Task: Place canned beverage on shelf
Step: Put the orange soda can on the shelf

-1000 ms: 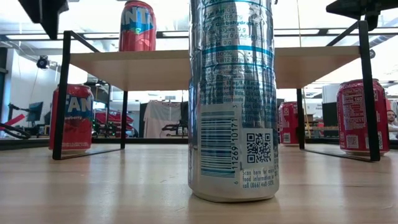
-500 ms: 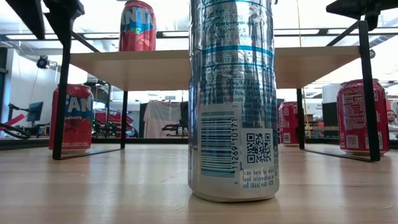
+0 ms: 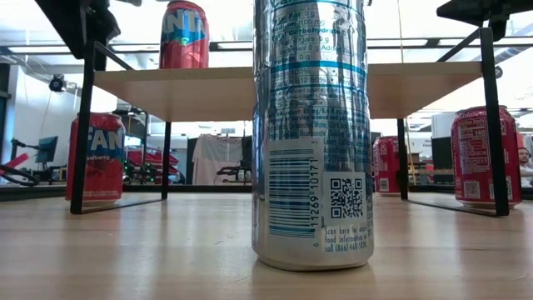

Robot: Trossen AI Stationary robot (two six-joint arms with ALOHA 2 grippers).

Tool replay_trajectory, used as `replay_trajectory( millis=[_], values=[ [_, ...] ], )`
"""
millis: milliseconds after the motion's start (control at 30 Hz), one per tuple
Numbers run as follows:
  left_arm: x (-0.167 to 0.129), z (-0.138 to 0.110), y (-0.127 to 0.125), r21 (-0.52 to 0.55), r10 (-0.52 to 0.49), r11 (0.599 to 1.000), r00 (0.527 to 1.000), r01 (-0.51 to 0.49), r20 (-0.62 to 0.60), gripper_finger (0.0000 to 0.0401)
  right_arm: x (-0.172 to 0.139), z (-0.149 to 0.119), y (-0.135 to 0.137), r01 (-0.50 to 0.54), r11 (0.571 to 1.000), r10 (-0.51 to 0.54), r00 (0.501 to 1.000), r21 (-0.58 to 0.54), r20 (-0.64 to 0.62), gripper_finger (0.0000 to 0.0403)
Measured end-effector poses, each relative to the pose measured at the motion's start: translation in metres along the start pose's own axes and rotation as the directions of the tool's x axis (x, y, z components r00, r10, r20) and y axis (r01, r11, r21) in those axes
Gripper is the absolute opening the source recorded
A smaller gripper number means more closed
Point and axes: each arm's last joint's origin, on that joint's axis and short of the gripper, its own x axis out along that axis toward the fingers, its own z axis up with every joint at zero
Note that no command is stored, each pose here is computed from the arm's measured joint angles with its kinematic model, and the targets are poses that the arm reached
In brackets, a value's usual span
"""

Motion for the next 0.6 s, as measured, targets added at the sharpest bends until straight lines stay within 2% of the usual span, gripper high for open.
replay_trajectory(
  millis=[233, 600],
  values=[
    [0.007, 0.004, 0.021, 0.008, -0.055, 0.998, 0.997, 0.056, -0.061, 0.0356, 0.000, 0.000, 0.000, 0.000, 1.000, 0.000, 1.000, 0.000, 0.000, 0.0022],
    [0.019, 0.010, 0.041, 0.078, -0.125, 0.988, 0.990, 0.130, -0.064, 0.0356, 0.000, 0.000, 0.000, 0.000, 1.000, 0.000, 1.000, 0.000, 0.000, 0.0022]
  ],
)
